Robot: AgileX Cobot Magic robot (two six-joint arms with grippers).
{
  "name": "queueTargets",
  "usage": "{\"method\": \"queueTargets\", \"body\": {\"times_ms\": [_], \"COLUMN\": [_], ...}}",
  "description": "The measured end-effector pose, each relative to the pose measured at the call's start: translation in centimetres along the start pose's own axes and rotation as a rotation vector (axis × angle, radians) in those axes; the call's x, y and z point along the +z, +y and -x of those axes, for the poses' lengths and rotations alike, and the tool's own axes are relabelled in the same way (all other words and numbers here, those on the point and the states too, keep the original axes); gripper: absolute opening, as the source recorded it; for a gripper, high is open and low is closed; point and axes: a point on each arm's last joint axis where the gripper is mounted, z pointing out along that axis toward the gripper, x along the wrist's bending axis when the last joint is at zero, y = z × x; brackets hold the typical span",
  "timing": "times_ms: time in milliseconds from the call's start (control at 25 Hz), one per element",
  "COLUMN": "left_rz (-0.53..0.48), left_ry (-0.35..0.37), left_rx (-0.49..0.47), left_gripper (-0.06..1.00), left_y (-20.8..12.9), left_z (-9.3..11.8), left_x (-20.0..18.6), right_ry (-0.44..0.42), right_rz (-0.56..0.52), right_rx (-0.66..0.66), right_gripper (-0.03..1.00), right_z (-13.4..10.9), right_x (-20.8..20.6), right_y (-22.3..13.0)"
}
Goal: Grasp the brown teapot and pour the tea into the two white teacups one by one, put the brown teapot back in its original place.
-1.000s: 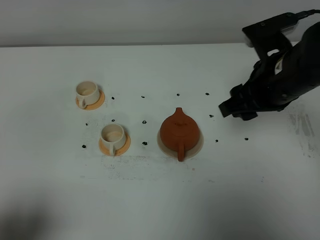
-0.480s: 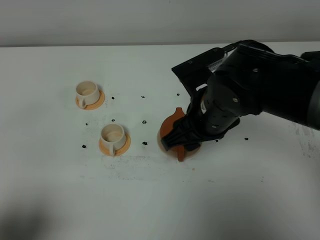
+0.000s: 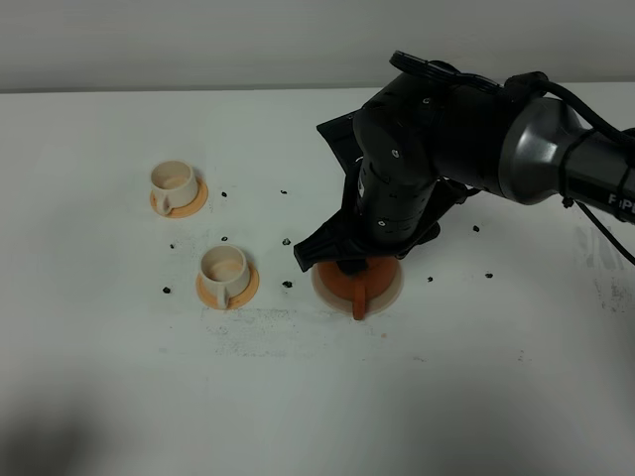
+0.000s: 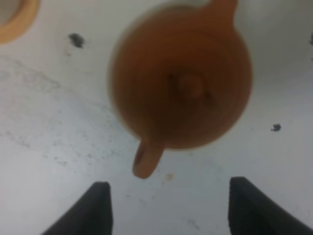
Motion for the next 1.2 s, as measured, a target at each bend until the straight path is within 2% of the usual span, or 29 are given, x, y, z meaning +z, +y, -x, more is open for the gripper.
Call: {"method": "queueTargets", "body": {"times_ms": [240,600,880,1200], "left_rz": [0.0,0.0,0.0,0.0], "left_ry": [0.0,0.0,0.0,0.0], "left_rx": [0.001,0.001,0.001,0.001], "left_gripper": [0.66,0.66,0.66,0.66], "left_y": [0.0,0.0,0.0,0.0], "left_z": [0.0,0.0,0.0,0.0], "left_x": [0.0,0.0,0.0,0.0], "right_ry": [0.093,0.158,0.157,0.155], "right_rz": [-0.064,-0.089,-0.108,-0.111], "right_rx": [0.137,0.145,0.149,0.194], "right_gripper": [0.52,0.52,0.52,0.52], "right_z": [1.6,1.2,1.3,2.7], "right_x": [1.4,2.5,3.8,4.7], "right_y": [0.6,0.8,0.9,1.3]}}
